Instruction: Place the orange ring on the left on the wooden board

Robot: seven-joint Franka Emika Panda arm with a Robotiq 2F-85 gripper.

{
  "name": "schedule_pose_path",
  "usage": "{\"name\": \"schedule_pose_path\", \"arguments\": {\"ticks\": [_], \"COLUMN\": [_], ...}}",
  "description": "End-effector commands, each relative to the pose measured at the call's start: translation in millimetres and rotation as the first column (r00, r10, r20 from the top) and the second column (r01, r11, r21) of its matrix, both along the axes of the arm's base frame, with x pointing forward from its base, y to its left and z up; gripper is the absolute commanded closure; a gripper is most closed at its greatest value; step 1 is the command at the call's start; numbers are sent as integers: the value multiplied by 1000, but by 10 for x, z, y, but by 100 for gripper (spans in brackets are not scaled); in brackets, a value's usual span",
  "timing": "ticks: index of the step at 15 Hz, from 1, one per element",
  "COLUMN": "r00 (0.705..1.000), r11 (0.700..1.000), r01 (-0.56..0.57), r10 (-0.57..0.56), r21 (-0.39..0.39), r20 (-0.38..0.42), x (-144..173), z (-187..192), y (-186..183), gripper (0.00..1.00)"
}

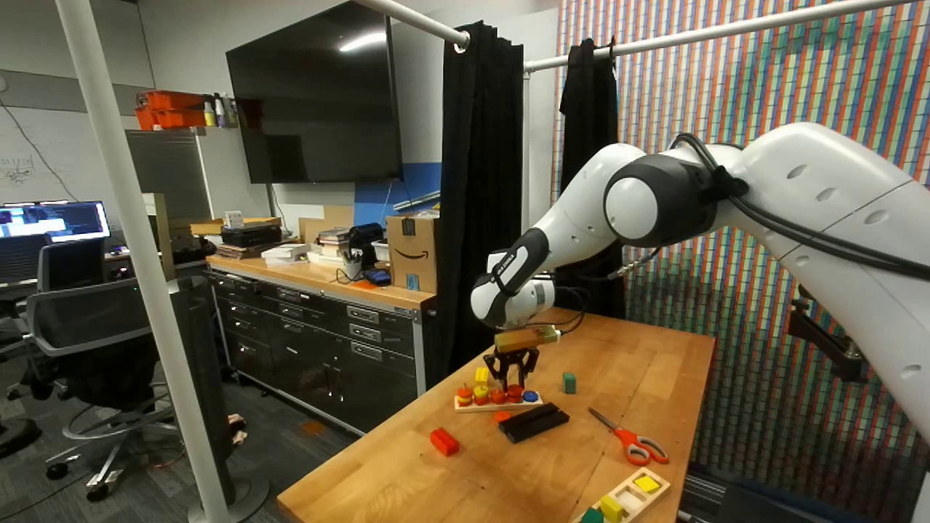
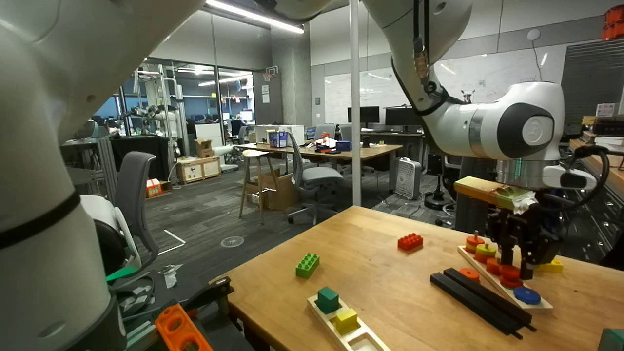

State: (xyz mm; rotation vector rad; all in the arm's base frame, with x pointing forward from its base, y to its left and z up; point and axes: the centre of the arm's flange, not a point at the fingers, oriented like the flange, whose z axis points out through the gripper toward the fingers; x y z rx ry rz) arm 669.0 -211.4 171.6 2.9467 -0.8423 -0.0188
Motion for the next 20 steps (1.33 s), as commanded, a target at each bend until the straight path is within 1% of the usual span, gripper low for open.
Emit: {"name": "schedule_pose_path", "arguments": {"ticks": [1,20], "r00": [1000,1000], "r11": [1000,1000], "r01": [9,21], "r10": [-9,-21], "r21": [19,21], "r20": [-11,-13], "x": [56,154], "z": [-109,-191], "y": [-86,-182], "gripper": [82,82]}}
